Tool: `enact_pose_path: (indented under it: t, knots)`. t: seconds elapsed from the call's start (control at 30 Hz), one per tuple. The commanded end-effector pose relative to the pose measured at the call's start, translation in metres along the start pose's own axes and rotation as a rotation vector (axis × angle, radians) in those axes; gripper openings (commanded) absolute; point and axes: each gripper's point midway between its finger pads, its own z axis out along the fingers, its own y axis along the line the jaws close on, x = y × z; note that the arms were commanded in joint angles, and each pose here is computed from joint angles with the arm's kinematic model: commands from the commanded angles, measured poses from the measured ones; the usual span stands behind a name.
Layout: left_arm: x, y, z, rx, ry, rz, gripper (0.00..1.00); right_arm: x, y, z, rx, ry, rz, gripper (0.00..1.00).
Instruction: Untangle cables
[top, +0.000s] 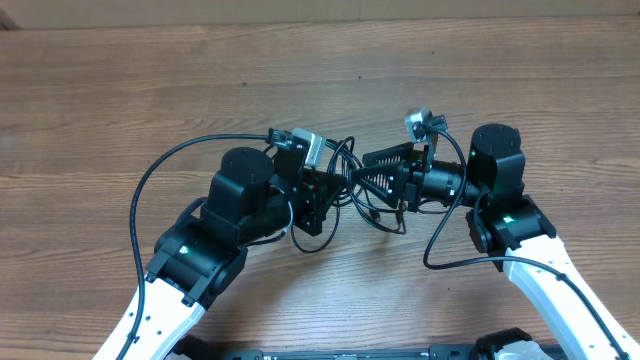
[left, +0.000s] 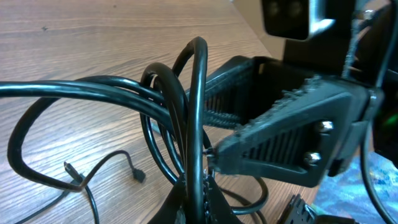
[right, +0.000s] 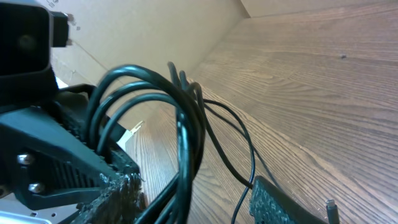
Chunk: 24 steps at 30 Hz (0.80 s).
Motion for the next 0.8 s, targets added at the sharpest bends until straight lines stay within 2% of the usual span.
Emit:
enact_pose_path:
  t: [0.0,0.07,0.27,0.57,0.7,0.77]
  knots:
    - [-0.007,-0.013,-0.003,0.052,-0.013,0.048,0.04,-0.009,0.005,-0.002,0.004,-0.017,-0.032,0.55]
    - [-0.007,-0.013,-0.003,0.052,-0.012,0.048,0.05,-0.009,0.005,-0.002,0.004,-0.017,-0.032,0.50]
    - [-0.006,-0.012,-0.001,0.052,-0.007,0.045,0.05,-0.008,0.005,-0.002,0.002,-0.016,-0.032,0.27]
    - [-0.006,-0.016,0.007,0.087,0.006,0.045,0.05,-0.006,0.010,0.002,-0.011,-0.006,-0.036,0.17]
    - [-0.005,-0.015,0.008,0.085,0.008,0.040,0.04,-0.006,0.010,0.002,-0.010,-0.006,-0.036,0.04]
    - [-0.006,-0.014,0.008,0.078,0.004,0.040,0.05,-0.005,0.010,0.002,-0.011,-0.006,-0.036,0.04]
